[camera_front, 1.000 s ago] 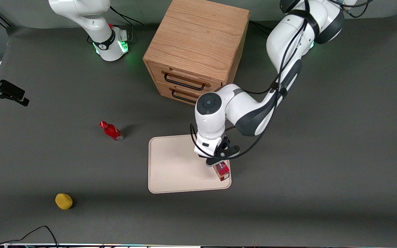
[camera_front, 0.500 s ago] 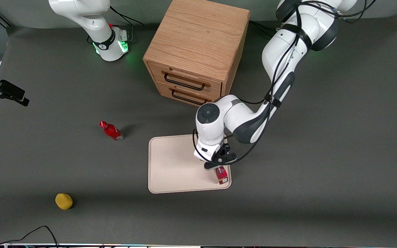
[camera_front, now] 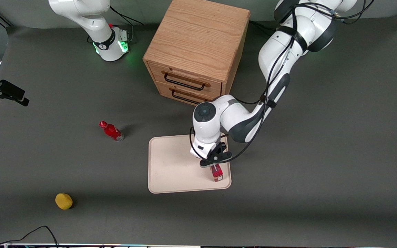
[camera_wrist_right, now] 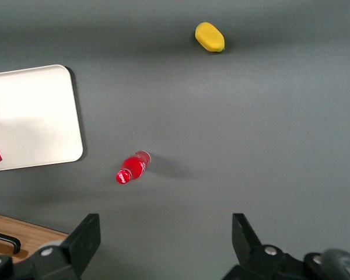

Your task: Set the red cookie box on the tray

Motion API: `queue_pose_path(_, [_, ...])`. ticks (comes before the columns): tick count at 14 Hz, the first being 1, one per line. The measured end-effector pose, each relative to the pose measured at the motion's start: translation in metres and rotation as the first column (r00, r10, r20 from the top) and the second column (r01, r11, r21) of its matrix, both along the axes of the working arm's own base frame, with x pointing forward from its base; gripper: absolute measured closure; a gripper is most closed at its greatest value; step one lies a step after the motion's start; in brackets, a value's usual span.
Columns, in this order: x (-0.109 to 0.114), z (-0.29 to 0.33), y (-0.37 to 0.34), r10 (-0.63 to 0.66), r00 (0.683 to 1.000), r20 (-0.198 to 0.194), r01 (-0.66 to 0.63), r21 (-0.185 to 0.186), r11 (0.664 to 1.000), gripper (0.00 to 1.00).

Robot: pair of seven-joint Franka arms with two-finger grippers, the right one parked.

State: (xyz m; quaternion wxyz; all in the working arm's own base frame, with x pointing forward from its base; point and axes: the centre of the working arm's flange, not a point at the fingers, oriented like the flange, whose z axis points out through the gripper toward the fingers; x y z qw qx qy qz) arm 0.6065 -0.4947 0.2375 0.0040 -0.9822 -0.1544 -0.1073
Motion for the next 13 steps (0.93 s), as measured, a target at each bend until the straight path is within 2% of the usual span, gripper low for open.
queue_pose_path(1, [0.0, -0.001, 0.0, -0.001, 1.0, 0.002, 0.001, -0.002, 1.0, 0.84])
queue_pose_path(2, [0.0, -0.002, 0.001, -0.001, 1.0, 0.003, 0.001, -0.001, 1.0, 0.79])
queue_pose_path(9, [0.008, 0.0, 0.011, 0.006, 1.0, 0.009, -0.006, 0.007, 1.0, 0.02])
queue_pose_path(10, [0.011, 0.008, 0.016, 0.008, 1.0, -0.007, -0.008, 0.017, 1.0, 0.0])
queue_pose_path(13, [0.01, 0.061, 0.033, -0.018, 0.994, -0.108, 0.024, 0.052, 0.998, 0.0])
